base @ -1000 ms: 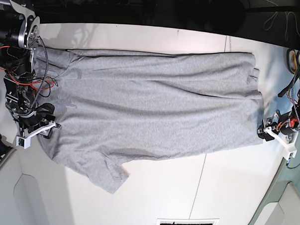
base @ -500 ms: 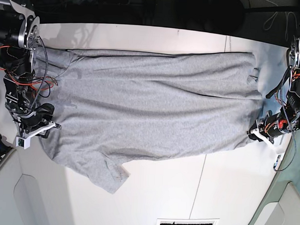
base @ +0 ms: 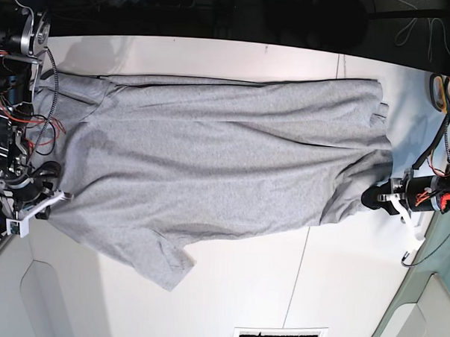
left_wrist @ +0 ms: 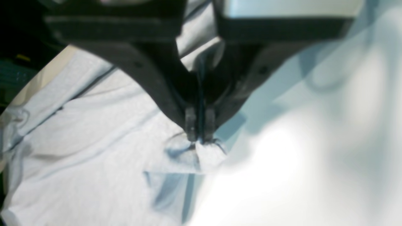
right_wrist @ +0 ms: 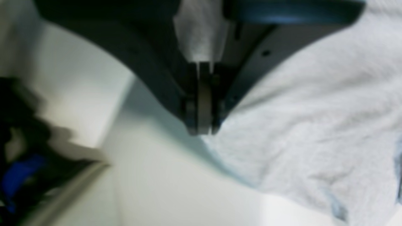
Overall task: Layout the t-shirt on the table in an organized manner, then fold the t-shirt properly
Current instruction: 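Grasp the shirt's long edge with both grippers, then lift the grasped edge with both grippers and fold it over the shirt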
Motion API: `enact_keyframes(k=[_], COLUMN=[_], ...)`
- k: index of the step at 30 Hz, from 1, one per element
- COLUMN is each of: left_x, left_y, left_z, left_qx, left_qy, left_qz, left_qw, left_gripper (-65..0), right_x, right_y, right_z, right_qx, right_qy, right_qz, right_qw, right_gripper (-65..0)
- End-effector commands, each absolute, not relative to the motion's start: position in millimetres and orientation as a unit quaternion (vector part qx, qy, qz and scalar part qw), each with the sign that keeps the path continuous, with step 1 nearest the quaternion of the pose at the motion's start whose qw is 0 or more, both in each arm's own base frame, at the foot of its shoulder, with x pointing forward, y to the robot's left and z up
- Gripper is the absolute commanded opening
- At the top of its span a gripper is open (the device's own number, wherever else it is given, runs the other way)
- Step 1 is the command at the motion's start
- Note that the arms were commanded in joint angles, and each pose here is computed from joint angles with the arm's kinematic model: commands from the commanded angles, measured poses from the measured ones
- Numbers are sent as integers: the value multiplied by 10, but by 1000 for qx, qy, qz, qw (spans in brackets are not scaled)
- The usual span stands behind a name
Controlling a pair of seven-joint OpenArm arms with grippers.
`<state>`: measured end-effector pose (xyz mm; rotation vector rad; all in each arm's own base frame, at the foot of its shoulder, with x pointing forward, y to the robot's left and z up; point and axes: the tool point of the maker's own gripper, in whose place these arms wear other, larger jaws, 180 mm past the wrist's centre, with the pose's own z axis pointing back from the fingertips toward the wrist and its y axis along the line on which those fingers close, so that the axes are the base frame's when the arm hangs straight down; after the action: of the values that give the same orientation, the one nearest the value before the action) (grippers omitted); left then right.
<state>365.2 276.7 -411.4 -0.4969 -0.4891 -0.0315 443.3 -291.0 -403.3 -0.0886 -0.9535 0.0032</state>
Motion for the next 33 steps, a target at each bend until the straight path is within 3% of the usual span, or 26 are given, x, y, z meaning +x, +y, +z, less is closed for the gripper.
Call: enact_keyframes(k=[1,10,21,22,24,26,33], left_x=[3732,3293,3119,3130,3132,3129,3065], left_y=[2842,2933,2959,2959,2948,2932,2923], left_z=[-3936,-3931,-4006,-4000,-4005,-4018,-4078], left_qx=[-245,-251,-253,-253,-254,-255,-253], left_qy=[-258,-223,-216,-220,-220,-218,-209], left_qz=[-23,-48,-44,-43,-43,-44,-44], left_qw=[934,941,942,941,941,941,944], left_gripper=[-650,-650,-650,-650,-650,-650,-650], right_x=[4529,3926,3450,3453,3486,3561,4134], right_y=[-3022,-3326,-3527,-3514,-3480,-3453,-3316], right_z=[-3780,-3919,-4050,-4059,-4049,-3987,-3470], right_qx=[-50,-72,-34,-34,-26,-13,13], right_qy=[-491,-485,-490,-490,-495,-507,-571], right_qz=[4,-7,-102,-105,-117,-130,-144], right_qw=[870,872,865,865,861,852,808], right_gripper=[-650,-650,-650,-634,-441,-323,-307])
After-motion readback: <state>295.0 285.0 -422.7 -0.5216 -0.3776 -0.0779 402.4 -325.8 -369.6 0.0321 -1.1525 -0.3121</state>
